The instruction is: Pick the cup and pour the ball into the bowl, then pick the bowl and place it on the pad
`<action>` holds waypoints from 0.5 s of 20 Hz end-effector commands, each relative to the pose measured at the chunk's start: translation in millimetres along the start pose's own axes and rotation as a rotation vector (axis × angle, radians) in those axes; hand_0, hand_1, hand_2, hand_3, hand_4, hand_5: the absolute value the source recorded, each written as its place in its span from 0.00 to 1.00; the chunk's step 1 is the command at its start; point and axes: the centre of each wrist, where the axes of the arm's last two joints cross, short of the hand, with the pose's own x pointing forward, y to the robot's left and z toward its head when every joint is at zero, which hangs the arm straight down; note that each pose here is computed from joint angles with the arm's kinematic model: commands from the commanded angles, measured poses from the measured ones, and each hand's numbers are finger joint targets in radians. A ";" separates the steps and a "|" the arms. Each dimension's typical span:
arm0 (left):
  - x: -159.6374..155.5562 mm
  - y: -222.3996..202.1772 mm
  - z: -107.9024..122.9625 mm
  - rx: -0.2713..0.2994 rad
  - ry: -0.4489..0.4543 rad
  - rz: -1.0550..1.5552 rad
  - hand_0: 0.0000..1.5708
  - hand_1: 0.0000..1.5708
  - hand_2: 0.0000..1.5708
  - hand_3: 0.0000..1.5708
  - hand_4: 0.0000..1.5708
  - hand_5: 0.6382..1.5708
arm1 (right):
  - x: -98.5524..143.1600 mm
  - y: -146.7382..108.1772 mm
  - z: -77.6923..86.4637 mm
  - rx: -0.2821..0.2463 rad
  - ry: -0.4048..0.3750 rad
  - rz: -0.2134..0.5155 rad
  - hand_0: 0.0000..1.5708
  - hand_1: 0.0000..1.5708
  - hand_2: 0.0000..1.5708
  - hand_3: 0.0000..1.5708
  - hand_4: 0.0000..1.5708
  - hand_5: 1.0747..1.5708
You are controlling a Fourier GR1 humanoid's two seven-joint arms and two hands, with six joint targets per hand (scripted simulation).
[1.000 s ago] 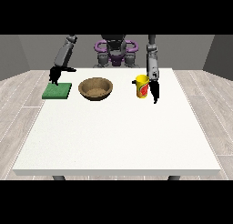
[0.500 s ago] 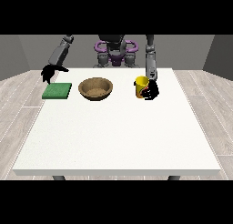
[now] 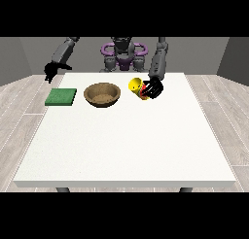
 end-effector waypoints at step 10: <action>62.1 -77.4 29.0 -0.373 -0.199 -0.504 0.88 0.88 1.00 1.00 0.62 0.98 | -38.3 -9.3 45.4 -0.135 0.217 -0.020 0.00 0.00 0.15 0.09 0.24 0.95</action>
